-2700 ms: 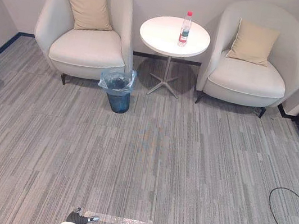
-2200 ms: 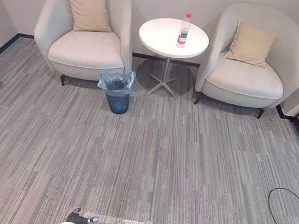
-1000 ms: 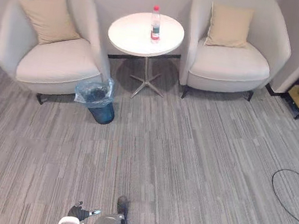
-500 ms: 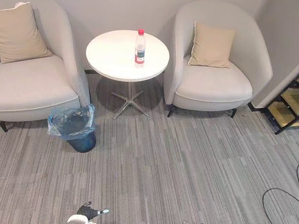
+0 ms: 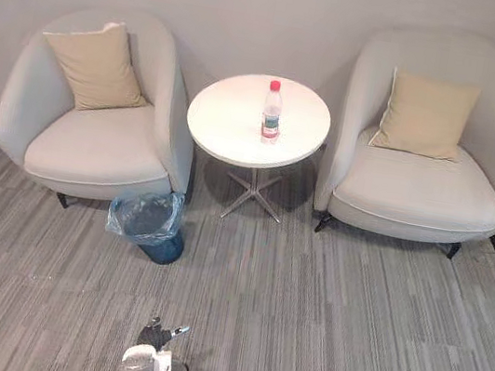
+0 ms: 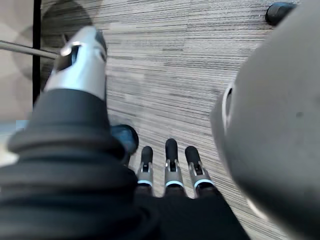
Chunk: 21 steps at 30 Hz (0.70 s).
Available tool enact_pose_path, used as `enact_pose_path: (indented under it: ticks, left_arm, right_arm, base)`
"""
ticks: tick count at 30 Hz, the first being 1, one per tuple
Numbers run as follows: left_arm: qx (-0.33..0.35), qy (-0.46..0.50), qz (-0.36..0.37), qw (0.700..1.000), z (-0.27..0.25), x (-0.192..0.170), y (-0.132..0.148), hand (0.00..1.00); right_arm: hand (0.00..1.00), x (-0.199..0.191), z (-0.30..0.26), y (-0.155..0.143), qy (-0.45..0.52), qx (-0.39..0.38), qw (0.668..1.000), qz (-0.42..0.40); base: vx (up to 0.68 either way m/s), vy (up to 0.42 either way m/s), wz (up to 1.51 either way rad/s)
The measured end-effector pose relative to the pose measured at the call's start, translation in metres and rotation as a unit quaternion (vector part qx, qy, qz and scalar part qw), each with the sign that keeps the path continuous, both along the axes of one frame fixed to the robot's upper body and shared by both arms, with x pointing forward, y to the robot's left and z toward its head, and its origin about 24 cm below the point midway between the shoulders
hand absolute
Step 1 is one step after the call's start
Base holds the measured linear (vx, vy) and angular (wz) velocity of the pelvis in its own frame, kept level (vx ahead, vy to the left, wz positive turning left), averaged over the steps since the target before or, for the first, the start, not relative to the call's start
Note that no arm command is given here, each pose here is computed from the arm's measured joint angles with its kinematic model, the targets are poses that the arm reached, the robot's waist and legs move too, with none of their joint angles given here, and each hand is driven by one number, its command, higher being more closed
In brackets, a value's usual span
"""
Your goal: Gather rubbish on tea table into small bin, then transfer packed bag to large trash can.
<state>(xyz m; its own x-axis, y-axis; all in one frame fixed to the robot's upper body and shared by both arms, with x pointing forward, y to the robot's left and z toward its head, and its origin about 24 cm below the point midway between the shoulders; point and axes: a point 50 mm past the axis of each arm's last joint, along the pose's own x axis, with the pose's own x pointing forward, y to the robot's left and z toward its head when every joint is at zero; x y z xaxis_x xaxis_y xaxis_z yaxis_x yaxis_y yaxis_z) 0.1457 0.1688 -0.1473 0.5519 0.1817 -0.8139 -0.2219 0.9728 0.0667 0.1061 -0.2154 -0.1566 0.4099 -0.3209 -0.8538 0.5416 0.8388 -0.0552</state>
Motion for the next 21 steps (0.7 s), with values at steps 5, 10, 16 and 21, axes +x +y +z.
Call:
enact_pose_path:
  ticks: [5,10,16,21]
  left_arm:
    - [0.019,0.011,-0.034,0.999,0.000,0.005,0.005,0.00]
    - [0.027,0.037,-0.062,0.997,-0.006,-0.005,0.004,0.00]
    - [0.037,0.066,-0.083,0.994,-0.010,-0.014,0.006,0.00]
    - [0.021,0.065,-0.081,0.994,-0.011,-0.016,-0.005,0.00]
  right_arm:
    - [0.00,-0.006,-0.006,0.014,0.024,0.020,0.999,0.017]
    - [0.00,0.000,-0.004,0.011,0.017,0.008,0.999,0.038]
    - [0.00,0.015,0.003,0.006,-0.014,-0.003,0.999,0.042]
    - [0.00,0.020,0.007,-0.006,-0.019,-0.019,0.998,0.048]
  base:
    - [0.48,0.163,-0.12]
    - [0.34,0.136,-0.27]
    - [0.31,-0.052,0.18]
    - [0.30,-0.226,0.23]
